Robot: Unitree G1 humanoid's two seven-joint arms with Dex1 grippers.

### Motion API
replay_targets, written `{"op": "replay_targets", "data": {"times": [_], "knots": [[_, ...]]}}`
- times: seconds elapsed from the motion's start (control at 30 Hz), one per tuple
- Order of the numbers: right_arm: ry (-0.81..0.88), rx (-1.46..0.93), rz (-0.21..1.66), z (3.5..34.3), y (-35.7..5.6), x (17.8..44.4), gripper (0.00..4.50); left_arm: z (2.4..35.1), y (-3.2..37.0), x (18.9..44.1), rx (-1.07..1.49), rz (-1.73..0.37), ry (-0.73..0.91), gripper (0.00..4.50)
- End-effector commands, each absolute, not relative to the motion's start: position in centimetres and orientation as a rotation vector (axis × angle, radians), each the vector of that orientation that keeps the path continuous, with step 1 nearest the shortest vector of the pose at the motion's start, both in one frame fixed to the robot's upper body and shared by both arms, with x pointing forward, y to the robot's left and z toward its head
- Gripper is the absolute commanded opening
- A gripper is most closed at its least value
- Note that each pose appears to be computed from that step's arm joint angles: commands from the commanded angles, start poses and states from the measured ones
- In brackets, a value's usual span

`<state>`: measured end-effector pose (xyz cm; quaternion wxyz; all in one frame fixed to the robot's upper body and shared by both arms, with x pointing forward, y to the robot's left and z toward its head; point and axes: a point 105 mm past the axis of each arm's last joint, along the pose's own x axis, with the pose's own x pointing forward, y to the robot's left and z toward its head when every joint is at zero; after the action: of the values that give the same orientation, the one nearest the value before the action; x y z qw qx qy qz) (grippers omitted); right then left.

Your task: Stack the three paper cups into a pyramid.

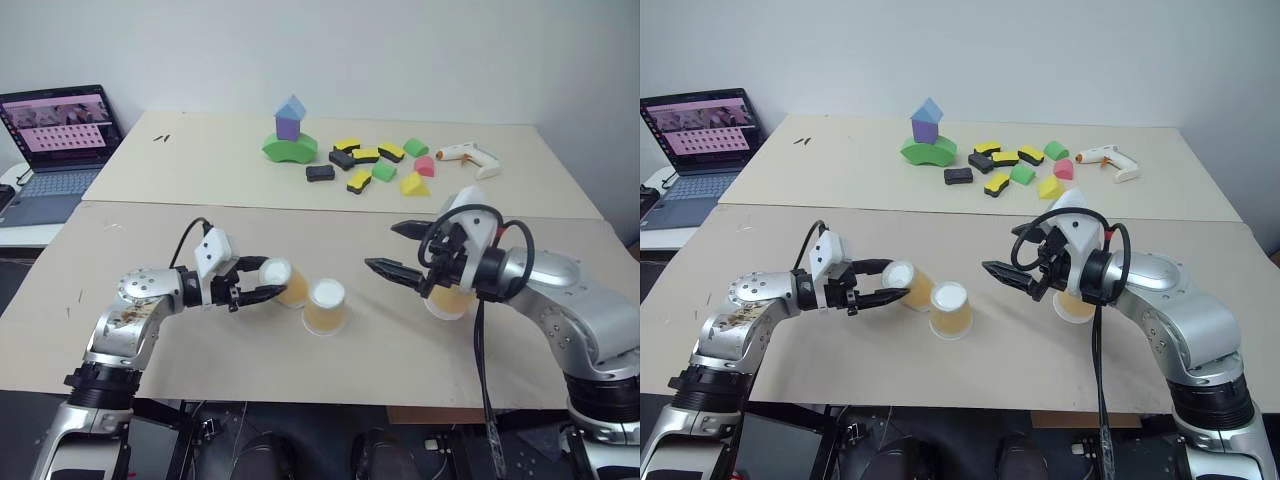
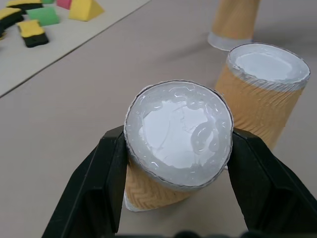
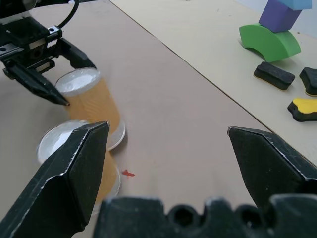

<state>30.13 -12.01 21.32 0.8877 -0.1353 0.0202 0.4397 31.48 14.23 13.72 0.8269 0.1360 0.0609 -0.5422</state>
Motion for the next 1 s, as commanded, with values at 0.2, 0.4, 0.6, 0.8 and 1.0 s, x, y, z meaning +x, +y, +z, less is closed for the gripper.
{"op": "replay_targets", "data": {"times": [0.2, 0.4, 0.6, 0.8, 1.0], "knots": [[-0.018, -0.311, 0.877, 22.7, -12.5, 29.7, 4.50, 12.6, 13.4, 29.1, 0.303, -1.317, 0.261, 2.49], [-0.016, -0.312, 0.879, 22.8, -12.6, 29.8, 4.50, 13.8, 14.1, 27.0, 0.355, -1.423, 0.324, 2.49], [-0.017, -0.311, 0.884, 22.7, -12.5, 29.8, 4.50, 14.1, 14.1, 26.9, 0.368, -1.435, 0.325, 2.49], [-0.019, -0.312, 0.883, 22.8, -12.5, 29.6, 4.50, 13.4, 13.5, 27.7, 0.379, -1.406, 0.289, 2.49], [-0.024, -0.314, 0.880, 23.0, -12.6, 29.5, 4.50, 13.3, 12.9, 28.8, 0.413, -1.373, 0.257, 2.49]]}}
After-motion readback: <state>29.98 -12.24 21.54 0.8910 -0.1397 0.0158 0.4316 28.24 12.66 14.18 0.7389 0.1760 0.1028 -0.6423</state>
